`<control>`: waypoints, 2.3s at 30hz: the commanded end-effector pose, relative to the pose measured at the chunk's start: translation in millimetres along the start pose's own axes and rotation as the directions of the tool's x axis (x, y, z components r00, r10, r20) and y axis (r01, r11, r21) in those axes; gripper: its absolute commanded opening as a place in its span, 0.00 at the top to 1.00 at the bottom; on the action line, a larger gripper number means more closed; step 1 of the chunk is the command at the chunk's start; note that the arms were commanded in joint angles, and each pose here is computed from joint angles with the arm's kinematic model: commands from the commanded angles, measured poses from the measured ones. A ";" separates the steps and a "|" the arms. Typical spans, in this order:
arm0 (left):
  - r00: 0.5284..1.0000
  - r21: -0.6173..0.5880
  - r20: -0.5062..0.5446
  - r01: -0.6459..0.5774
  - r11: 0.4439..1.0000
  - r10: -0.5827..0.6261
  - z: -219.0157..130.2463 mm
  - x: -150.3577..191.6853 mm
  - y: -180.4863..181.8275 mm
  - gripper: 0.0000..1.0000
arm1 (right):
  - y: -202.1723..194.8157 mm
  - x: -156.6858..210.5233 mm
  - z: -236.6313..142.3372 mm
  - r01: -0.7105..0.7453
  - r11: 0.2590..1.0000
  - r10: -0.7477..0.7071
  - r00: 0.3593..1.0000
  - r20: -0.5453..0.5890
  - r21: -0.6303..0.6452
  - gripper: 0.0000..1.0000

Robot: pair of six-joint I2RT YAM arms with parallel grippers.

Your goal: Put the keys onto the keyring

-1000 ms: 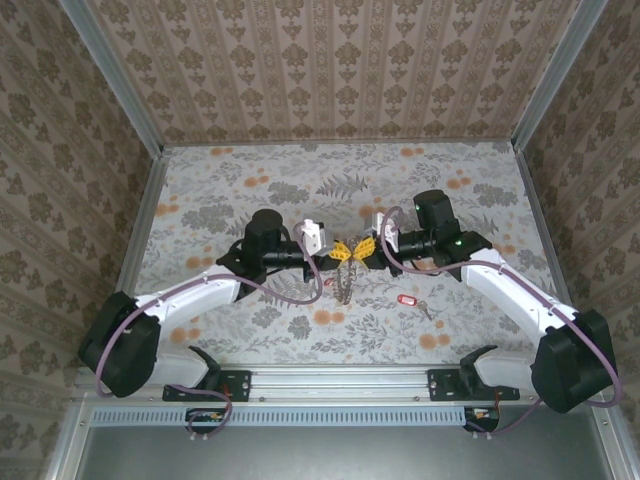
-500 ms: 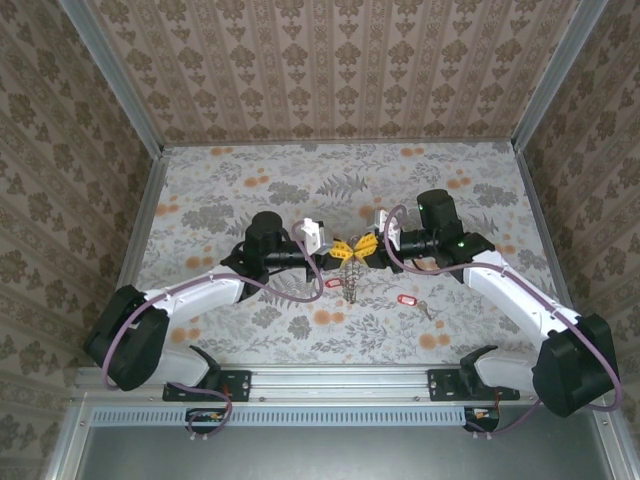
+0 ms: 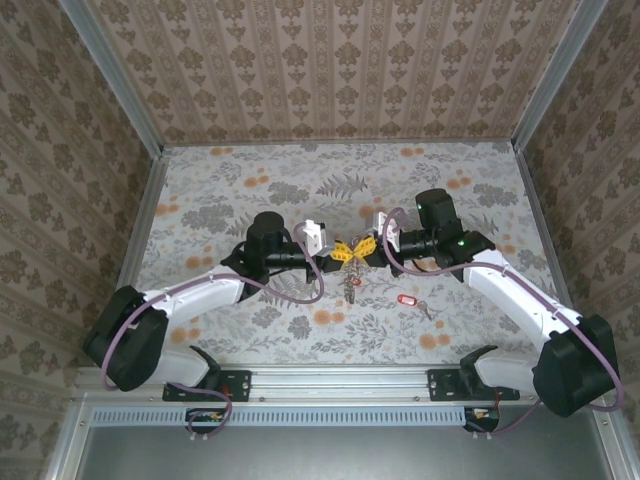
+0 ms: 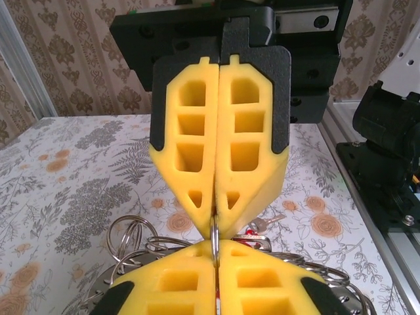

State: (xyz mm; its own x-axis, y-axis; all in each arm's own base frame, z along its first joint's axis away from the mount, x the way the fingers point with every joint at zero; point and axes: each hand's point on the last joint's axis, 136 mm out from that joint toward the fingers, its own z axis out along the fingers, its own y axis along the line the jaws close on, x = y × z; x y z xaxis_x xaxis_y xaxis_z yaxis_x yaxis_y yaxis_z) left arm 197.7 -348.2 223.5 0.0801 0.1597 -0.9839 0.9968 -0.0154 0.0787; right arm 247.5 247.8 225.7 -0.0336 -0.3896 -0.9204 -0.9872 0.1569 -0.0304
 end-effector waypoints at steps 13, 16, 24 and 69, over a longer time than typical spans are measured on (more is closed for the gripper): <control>0.931 -0.008 -0.333 -0.161 0.987 0.150 -2.5 16.7 0.5 0.89 | 9.7 1.4 -1.2 0.147 0.989 -0.130 0.942 -0.308 0.030 0.98; 0.933 -0.007 -0.326 -0.166 0.986 0.154 -0.8 14.0 0.4 0.89 | 10.6 2.8 -1.6 0.156 0.987 -0.136 0.923 -0.361 0.027 0.98; 0.946 -0.008 -0.287 -0.158 0.987 0.150 4.2 9.1 0.0 1.00 | 10.3 4.8 -3.1 0.160 0.987 -0.133 0.904 -0.405 0.033 0.97; 0.818 0.189 -0.546 -0.092 0.978 0.183 57.3 62.1 3.3 1.00 | -90.3 123.8 -128.1 -0.674 0.160 0.709 0.587 0.390 0.721 0.62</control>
State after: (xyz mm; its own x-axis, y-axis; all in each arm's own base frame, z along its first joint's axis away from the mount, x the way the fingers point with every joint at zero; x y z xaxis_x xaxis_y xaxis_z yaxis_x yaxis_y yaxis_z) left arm 210.5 -389.3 169.0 0.2091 0.6097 -0.7645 0.9775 -0.1524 0.1458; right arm 320.1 100.9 189.1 -0.5809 0.0203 -0.8138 -0.2938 0.9271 0.2328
